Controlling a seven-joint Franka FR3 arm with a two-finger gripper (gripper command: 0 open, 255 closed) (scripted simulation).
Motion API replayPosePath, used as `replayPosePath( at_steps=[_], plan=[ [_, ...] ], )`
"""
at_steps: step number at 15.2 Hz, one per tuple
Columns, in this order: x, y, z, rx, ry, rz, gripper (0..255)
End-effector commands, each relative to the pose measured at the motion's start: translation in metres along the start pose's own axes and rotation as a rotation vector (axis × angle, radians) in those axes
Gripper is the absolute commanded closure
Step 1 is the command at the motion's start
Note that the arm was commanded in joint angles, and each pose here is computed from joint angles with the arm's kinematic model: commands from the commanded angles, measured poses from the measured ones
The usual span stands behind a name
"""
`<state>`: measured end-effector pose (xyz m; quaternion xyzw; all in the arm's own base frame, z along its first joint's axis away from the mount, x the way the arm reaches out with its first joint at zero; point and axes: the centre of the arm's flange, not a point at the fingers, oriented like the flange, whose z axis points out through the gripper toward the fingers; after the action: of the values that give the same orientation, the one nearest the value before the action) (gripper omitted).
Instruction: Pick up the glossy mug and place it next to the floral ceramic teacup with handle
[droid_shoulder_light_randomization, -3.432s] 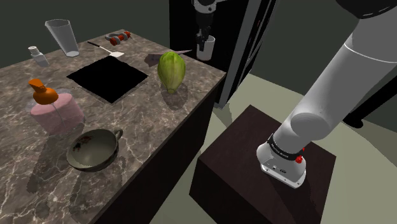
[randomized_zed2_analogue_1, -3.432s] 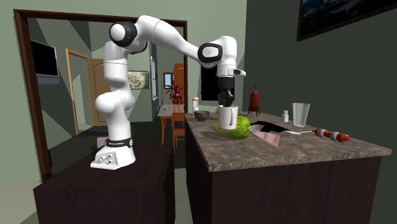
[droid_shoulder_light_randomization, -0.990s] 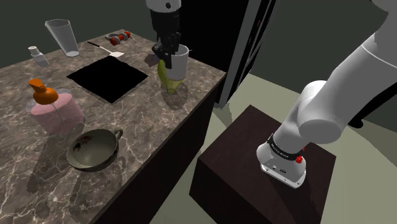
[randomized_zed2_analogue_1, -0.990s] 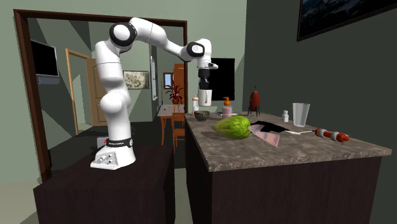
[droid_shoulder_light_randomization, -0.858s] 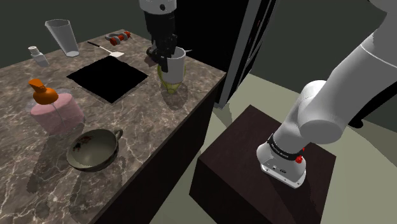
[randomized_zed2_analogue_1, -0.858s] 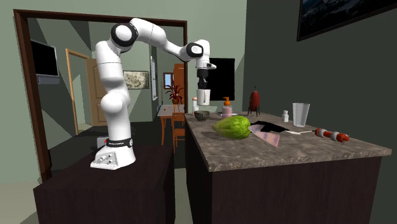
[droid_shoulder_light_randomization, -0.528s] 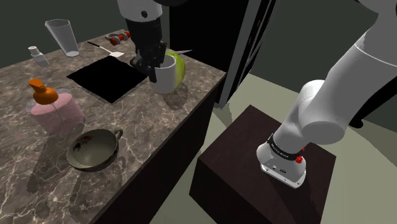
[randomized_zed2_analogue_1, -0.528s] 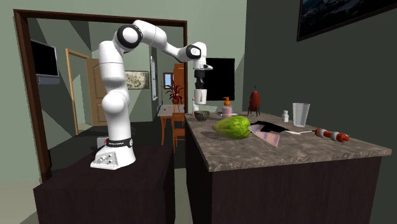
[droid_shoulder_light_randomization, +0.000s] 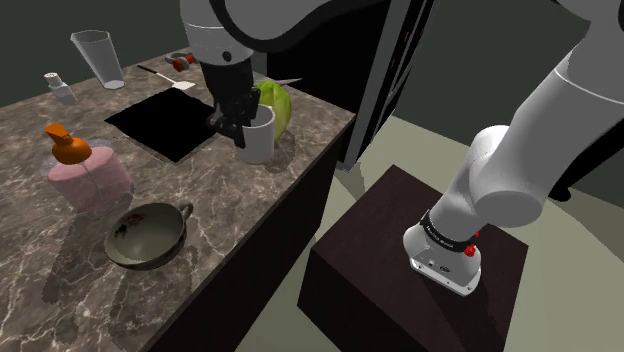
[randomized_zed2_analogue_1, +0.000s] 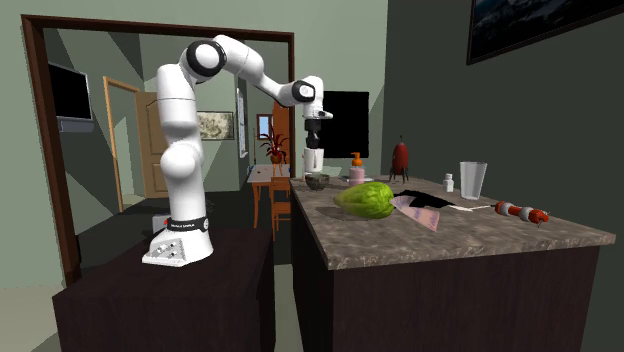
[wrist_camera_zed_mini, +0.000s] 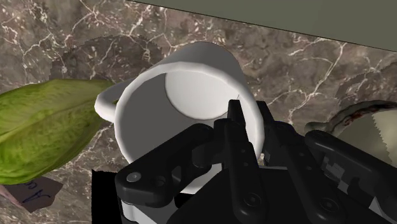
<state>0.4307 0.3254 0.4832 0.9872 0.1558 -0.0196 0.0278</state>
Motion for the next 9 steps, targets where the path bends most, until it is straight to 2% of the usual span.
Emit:
replayPosePath(
  at_steps=[1, 9],
  plan=[
    [0.001, -0.001, 0.009, 0.0, 0.001, 0.0, 255],
    [0.003, -0.003, 0.051, 0.0, 0.001, 0.0, 255]
  ],
)
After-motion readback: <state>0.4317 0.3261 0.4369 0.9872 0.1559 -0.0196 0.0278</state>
